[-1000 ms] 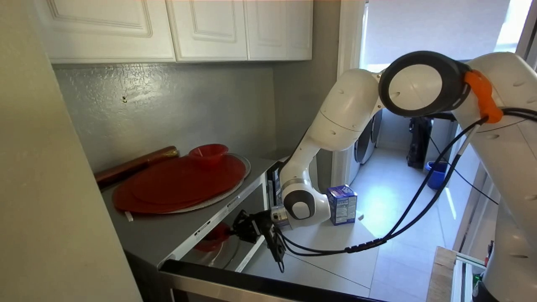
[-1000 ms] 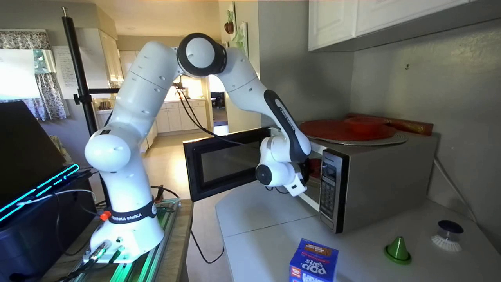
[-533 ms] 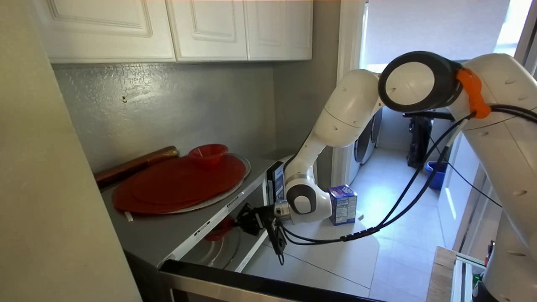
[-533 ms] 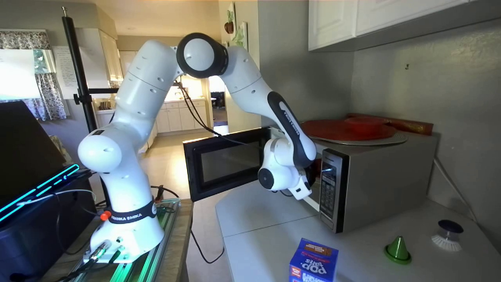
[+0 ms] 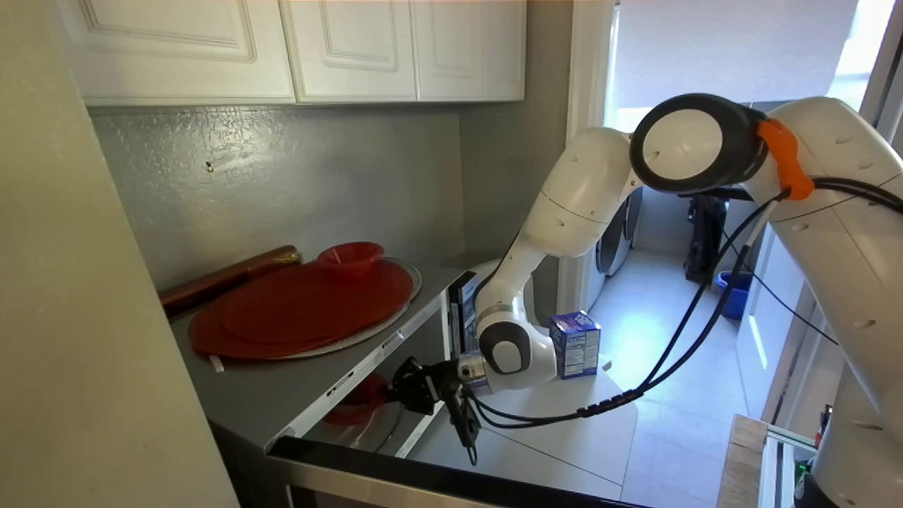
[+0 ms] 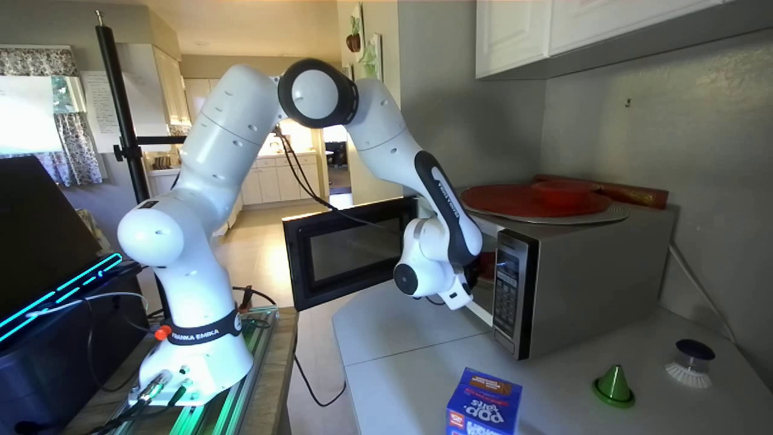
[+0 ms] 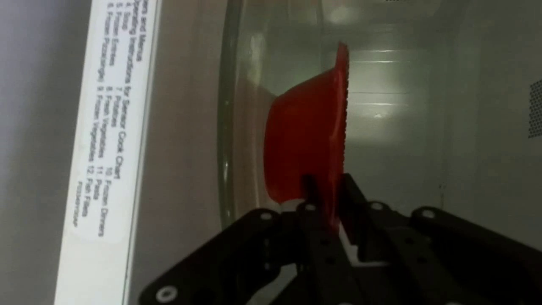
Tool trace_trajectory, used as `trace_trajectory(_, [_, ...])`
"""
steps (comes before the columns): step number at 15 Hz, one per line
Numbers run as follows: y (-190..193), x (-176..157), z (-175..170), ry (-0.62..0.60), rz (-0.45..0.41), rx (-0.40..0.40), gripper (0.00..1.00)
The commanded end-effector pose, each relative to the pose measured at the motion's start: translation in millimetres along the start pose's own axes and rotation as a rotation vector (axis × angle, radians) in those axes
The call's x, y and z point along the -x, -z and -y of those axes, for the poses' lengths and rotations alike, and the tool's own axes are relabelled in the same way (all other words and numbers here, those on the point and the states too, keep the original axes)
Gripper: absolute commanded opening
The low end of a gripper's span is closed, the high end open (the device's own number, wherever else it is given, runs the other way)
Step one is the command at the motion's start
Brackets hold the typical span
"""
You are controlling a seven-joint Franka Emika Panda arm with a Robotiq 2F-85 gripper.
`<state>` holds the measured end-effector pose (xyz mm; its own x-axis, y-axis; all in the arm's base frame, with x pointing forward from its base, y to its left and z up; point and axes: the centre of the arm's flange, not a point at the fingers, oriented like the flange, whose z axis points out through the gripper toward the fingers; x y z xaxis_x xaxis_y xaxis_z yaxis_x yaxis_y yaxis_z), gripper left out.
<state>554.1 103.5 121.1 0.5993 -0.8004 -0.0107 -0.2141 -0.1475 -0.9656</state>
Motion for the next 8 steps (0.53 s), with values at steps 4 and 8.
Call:
trace_trajectory(4, [3.7, 17.2, 0.7, 0.016, 0.002, 0.007, 0.7])
trace_trajectory(8, [21.4, 15.2, -1.9, 0.017, 0.007, 0.048, 0.98])
